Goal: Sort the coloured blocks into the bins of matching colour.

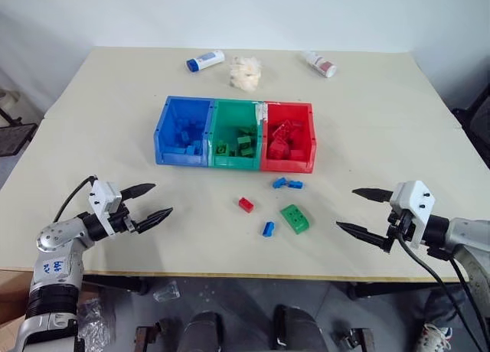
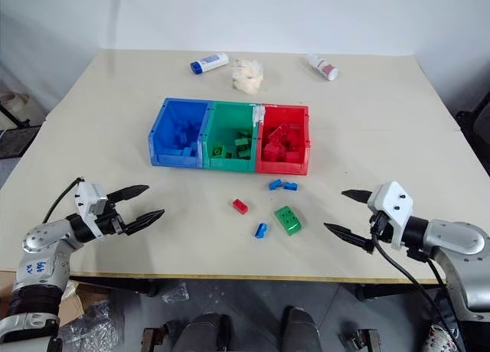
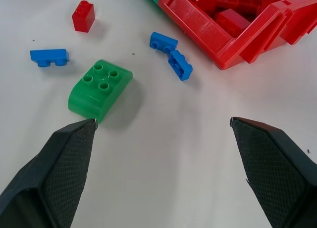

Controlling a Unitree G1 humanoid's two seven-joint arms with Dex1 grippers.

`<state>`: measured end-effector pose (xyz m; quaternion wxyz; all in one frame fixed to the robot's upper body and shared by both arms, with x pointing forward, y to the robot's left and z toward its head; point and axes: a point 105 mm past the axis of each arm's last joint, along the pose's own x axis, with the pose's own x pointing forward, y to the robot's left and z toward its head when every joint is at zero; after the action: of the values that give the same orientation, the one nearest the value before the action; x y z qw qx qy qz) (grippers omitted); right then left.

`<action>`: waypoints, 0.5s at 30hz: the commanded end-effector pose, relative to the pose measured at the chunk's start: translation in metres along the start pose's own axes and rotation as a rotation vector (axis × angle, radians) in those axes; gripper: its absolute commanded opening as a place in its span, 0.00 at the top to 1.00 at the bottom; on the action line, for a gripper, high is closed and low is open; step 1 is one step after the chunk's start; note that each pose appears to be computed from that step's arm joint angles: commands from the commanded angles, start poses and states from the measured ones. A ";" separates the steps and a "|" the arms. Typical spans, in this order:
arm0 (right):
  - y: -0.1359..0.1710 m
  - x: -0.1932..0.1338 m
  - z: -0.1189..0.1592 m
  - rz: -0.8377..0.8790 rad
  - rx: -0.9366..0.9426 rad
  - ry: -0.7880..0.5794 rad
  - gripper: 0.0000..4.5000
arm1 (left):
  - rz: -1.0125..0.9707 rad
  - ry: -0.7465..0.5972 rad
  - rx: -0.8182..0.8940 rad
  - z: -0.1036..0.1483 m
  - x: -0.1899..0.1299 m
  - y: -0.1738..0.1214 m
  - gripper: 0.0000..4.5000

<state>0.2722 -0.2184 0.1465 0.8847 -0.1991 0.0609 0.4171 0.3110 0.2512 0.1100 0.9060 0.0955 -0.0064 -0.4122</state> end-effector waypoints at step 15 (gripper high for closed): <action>0.004 -0.023 -0.013 -0.110 0.110 0.065 0.00 | -0.041 0.010 -0.038 0.002 0.031 -0.008 0.01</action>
<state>0.2588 -0.2303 0.1193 0.9110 -0.1463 0.1235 0.3653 0.3235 0.2263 0.0999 0.9036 0.0710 0.0188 -0.4221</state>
